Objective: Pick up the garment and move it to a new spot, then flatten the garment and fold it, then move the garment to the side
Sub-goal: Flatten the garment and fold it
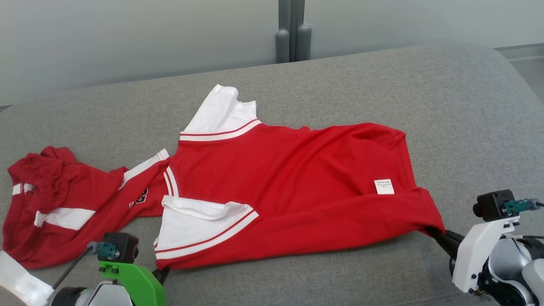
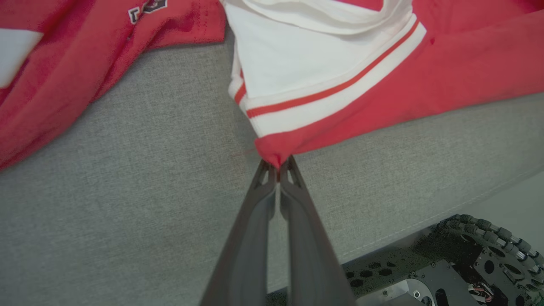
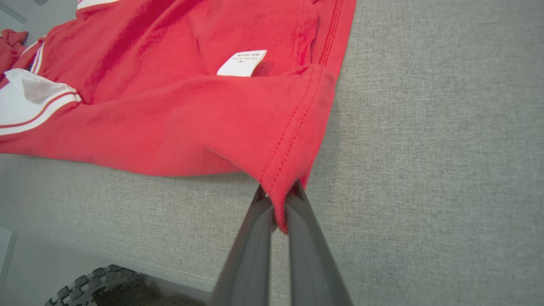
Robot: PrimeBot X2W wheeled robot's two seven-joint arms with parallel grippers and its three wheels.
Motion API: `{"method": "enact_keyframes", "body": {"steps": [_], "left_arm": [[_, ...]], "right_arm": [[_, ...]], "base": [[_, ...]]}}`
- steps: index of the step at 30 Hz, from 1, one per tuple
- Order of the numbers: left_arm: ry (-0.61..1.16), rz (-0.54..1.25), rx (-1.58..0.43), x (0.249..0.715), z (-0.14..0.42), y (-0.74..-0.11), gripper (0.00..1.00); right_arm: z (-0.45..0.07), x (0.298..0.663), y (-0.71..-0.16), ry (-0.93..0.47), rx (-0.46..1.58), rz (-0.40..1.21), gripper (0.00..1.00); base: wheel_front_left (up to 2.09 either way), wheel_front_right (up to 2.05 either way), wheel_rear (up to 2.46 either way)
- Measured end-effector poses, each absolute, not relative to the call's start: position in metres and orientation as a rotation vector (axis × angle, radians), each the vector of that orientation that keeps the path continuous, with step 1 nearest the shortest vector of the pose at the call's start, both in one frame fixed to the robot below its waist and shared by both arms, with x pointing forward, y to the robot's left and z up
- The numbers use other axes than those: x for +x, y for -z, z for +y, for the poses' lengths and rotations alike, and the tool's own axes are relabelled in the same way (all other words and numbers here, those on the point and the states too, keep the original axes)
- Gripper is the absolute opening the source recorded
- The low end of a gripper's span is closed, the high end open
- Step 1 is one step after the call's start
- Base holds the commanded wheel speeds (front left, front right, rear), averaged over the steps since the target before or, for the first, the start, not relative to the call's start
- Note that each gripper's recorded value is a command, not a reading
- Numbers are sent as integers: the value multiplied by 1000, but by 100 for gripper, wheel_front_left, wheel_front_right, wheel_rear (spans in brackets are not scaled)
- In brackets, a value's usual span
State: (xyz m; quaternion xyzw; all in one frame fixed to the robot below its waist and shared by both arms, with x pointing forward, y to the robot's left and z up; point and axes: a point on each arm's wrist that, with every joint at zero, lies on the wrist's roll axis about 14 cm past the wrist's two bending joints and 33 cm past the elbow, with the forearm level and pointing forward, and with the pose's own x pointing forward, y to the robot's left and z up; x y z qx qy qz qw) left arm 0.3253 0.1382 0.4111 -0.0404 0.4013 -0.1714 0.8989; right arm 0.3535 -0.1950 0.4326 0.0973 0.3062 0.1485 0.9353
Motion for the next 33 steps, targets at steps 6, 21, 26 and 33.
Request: {"method": "enact_keyframes", "body": {"steps": [6,21,26,33], "left_arm": [[354,879,-153,294,132,-408,0],[361,936,-171,270,130,-404,4],[364,954,-168,269,129,-401,100],[363,949,-170,271,129,-401,100]], "right_arm": [[-200,338,-432,-305,184,653,0],[-213,321,-427,-262,174,709,0],[-215,322,-428,-244,172,709,100],[-218,321,-429,-225,172,703,100]], "base": [[0,0,0],[0,0,0],[0,0,0],[0,0,0]]}}
